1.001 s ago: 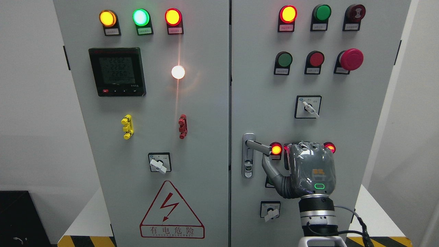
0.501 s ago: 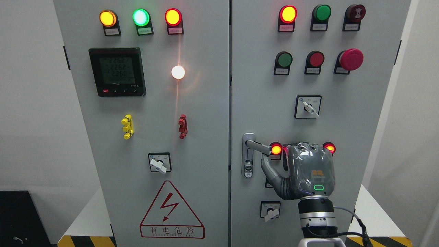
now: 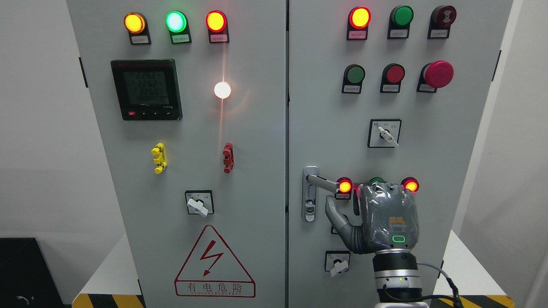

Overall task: Release door handle
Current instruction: 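Open the right hand fingers and pull away from the handle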

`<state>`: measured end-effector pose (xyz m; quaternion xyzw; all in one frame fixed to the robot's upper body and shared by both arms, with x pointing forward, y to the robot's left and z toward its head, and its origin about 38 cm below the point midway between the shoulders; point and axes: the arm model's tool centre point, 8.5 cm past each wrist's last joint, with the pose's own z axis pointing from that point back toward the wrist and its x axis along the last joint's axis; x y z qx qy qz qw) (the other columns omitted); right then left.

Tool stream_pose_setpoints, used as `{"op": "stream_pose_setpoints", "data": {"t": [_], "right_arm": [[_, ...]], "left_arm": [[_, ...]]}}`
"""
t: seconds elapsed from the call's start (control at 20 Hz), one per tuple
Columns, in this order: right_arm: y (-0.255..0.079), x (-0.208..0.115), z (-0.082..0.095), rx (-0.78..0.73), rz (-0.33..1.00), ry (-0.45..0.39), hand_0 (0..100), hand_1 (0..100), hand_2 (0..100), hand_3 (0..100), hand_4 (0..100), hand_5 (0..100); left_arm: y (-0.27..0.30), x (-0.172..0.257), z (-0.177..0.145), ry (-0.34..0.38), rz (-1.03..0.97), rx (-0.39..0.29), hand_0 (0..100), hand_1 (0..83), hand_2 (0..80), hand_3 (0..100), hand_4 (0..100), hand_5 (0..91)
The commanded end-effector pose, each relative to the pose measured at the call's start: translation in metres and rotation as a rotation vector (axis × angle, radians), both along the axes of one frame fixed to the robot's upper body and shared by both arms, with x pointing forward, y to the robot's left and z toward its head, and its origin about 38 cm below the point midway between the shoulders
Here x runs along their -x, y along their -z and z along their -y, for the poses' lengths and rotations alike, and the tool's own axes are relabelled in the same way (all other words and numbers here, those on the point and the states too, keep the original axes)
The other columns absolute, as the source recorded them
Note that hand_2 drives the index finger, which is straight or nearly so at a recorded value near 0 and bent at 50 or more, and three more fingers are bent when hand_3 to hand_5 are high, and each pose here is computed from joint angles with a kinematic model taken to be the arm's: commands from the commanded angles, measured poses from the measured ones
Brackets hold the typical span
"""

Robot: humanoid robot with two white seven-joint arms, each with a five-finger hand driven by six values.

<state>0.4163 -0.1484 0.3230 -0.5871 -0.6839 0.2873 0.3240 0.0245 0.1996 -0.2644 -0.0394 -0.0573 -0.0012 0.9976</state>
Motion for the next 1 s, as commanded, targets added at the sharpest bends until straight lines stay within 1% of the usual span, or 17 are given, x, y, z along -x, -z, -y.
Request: {"op": "stream_pose_setpoints", "data": {"t": [0.0,0.05,0.1,0.2,0.25,0.3,0.35,0.4,0.45,0.5,0.55,0.6,0.65,0.7,0.8,0.9,0.95], "right_arm": [[0.007,0.014,0.003,0.011,0.010,-0.013,36,18,81,100,85,87],[0.008,0.017,0.004,0.015,0.017,-0.019,35,18,76,98,84,84],[0.009,0.020,0.004,0.020,0.022,-0.027,35,18,76,97,84,84],[0.006,0.027,0.005,0.021,0.039,-0.032,34,18,66,90,79,77],[0.003,0.029,0.007,0.018,0.048,-0.032,34,18,66,89,78,76],[0.003,0.032,0.007,0.017,0.051,-0.039,33,18,60,86,74,69],[0.001,0.034,0.009,0.008,0.058,-0.051,32,18,60,85,74,68],[0.001,0.036,0.013,-0.003,0.060,-0.054,32,18,55,79,70,59],[0.001,0.039,0.019,-0.008,0.064,-0.053,32,18,54,77,69,56],[0.002,0.044,0.021,-0.007,0.066,-0.063,32,19,50,75,66,52],[0.003,0.049,0.024,-0.001,0.074,-0.071,32,19,46,70,63,47],[0.004,0.056,0.028,0.011,0.083,-0.072,32,19,42,63,58,41],[0.006,0.062,0.035,0.021,0.086,-0.069,32,19,41,62,58,41],[0.010,0.066,0.039,0.030,0.083,-0.068,32,20,36,54,52,38],[0.011,0.068,0.047,0.029,0.092,-0.078,33,20,33,49,49,35],[0.012,0.068,0.056,0.010,0.095,-0.086,35,19,23,36,38,30],[0.012,0.068,0.060,-0.004,0.094,-0.090,35,19,21,34,36,29]], "left_arm": [[0.000,0.012,0.000,-0.001,-0.019,0.001,12,55.6,0.0,0,0,0.0],[0.000,0.012,0.000,-0.001,-0.019,0.001,12,55.6,0.0,0,0,0.0],[0.000,0.012,0.000,-0.001,-0.019,0.001,12,55.6,0.0,0,0,0.0],[0.000,0.012,0.000,-0.001,-0.019,0.001,12,55.6,0.0,0,0,0.0],[0.000,0.012,0.000,-0.001,-0.019,0.001,12,55.6,0.0,0,0,0.0],[0.000,0.012,0.000,-0.001,-0.019,0.001,12,55.6,0.0,0,0,0.0],[0.000,0.012,0.000,-0.001,-0.019,0.001,12,55.6,0.0,0,0,0.0],[0.000,0.012,0.000,-0.001,-0.019,0.001,12,55.6,0.0,0,0,0.0],[0.000,0.012,0.000,-0.001,-0.019,0.001,12,55.6,0.0,0,0,0.0],[0.000,0.012,0.000,-0.001,-0.019,0.001,12,55.6,0.0,0,0,0.0],[0.000,0.012,0.000,-0.001,-0.019,0.001,12,55.6,0.0,0,0,0.0],[0.000,0.012,0.000,-0.001,-0.019,0.001,12,55.6,0.0,0,0,0.0],[0.000,0.012,0.000,-0.001,-0.019,0.001,12,55.6,0.0,0,0,0.0],[0.000,0.012,0.000,-0.001,-0.019,0.001,12,55.6,0.0,0,0,0.0],[0.000,0.012,0.000,-0.001,-0.019,0.001,12,55.6,0.0,0,0,0.0],[0.000,0.012,0.000,-0.001,-0.020,0.000,12,55.6,0.0,0,0,0.0],[0.000,0.012,0.000,-0.001,-0.019,0.001,12,55.6,0.0,0,0,0.0]]}}
